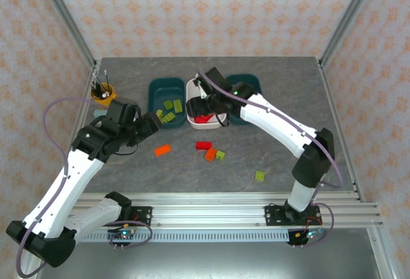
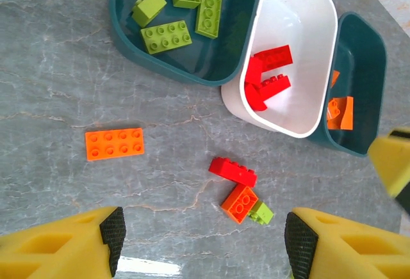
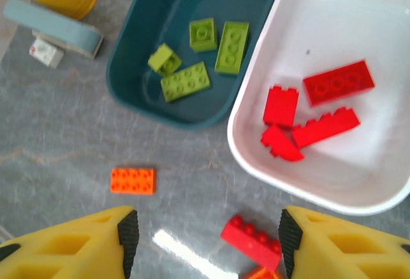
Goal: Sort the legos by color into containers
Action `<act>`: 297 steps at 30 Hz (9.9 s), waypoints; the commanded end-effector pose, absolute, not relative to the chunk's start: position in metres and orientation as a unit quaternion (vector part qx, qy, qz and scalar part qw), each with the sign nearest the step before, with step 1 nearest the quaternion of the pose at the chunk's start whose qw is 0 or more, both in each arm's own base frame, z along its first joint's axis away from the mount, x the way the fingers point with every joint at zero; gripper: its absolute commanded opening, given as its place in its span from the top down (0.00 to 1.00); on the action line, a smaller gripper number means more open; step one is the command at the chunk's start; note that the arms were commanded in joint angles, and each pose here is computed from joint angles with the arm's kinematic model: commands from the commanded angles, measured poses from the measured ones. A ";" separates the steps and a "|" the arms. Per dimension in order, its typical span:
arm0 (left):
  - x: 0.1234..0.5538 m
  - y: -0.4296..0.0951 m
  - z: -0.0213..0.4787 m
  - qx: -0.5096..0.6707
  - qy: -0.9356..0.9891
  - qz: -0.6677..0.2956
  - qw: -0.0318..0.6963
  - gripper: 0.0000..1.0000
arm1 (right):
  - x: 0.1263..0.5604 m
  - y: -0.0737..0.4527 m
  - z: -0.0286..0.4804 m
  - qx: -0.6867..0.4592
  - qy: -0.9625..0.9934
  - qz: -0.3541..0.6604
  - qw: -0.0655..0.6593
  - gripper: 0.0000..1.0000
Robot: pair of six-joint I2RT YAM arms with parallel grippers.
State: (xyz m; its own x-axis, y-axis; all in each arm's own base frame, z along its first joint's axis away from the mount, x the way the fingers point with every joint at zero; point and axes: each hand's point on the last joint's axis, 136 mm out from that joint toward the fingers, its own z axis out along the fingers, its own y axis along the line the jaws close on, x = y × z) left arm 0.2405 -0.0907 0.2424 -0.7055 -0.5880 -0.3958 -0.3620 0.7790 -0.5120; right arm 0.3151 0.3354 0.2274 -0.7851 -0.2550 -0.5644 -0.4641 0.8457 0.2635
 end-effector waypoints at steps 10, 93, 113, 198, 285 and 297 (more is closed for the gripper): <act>0.230 -0.148 0.192 -0.183 0.941 -0.224 0.175 0.31 | 0.246 0.255 0.184 -0.163 0.948 0.128 0.242 0.38; 0.353 -0.210 0.157 -0.267 0.950 -0.066 0.145 0.76 | 0.201 0.215 0.255 -0.077 0.900 0.274 0.330 0.26; 0.470 -0.059 0.107 -0.195 0.961 0.127 0.147 0.79 | 0.304 0.345 0.293 -0.077 0.801 0.418 0.421 0.20; 0.145 -0.014 0.226 -0.345 0.888 -0.114 0.281 0.31 | 0.263 0.463 0.018 -0.372 0.917 0.073 0.120 0.55; 0.309 -0.203 0.247 -0.208 0.889 -0.337 0.232 0.28 | 0.537 0.131 0.074 0.063 0.982 -0.007 0.176 0.59; 0.300 -0.210 0.231 -0.168 0.914 -0.302 0.210 0.28 | 0.522 0.149 0.179 0.062 0.963 0.052 0.258 0.35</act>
